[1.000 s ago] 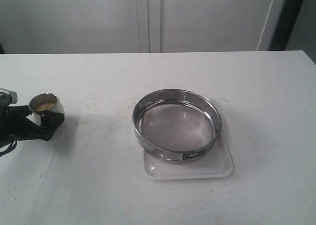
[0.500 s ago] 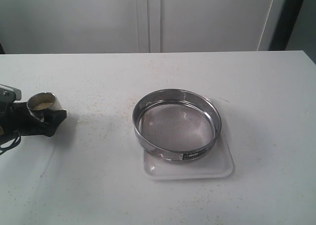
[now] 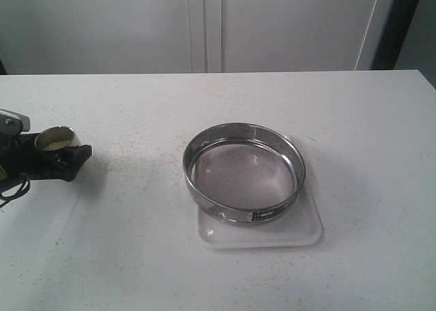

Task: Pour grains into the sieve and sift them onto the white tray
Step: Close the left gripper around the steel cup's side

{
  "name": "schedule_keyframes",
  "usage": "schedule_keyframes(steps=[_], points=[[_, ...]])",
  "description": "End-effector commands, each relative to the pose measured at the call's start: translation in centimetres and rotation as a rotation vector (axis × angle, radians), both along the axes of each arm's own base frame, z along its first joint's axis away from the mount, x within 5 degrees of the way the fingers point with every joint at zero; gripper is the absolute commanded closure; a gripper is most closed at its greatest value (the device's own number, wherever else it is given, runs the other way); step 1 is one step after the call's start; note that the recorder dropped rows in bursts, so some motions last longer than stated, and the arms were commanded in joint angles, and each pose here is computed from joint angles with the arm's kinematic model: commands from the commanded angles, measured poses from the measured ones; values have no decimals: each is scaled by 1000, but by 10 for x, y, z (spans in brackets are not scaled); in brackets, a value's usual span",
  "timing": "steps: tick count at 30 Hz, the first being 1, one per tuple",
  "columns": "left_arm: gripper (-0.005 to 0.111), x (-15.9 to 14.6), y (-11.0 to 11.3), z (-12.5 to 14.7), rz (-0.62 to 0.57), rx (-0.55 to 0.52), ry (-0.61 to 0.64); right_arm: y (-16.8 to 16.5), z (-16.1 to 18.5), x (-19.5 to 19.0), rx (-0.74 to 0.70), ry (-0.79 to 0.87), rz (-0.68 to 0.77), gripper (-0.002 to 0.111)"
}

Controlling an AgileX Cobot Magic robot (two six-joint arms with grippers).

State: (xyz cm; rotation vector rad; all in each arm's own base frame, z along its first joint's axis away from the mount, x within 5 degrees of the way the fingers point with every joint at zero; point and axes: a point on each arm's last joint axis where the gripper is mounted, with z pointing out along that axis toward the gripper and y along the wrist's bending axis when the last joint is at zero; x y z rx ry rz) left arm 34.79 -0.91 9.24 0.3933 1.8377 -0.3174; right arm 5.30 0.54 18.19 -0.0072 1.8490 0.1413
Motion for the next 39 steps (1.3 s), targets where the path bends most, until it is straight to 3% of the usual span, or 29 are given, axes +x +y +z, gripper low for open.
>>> schedule_keyframes(steps=[1,11,13,16,17,21,39], points=[[2,0,-1,-5,8,13,41,0,0,0,3,-12,-10,108],[4,0,0,-5,15,16,45,0,0,0,3,-12,-10,108],[21,0,0,-5,15,16,45,0,0,0,3,-12,-10,108],[66,0,0,-5,16,14,46,0,0,0,3,-12,-10,108],[77,0,0,-5,16,15,48,0,0,0,3,-12,-10,108],[107,0,0,-5,16,15,48,0,0,0,3,-12,-10,108],[107,0,0,-5,15,18,46,0,0,0,3,-12,-10,108]])
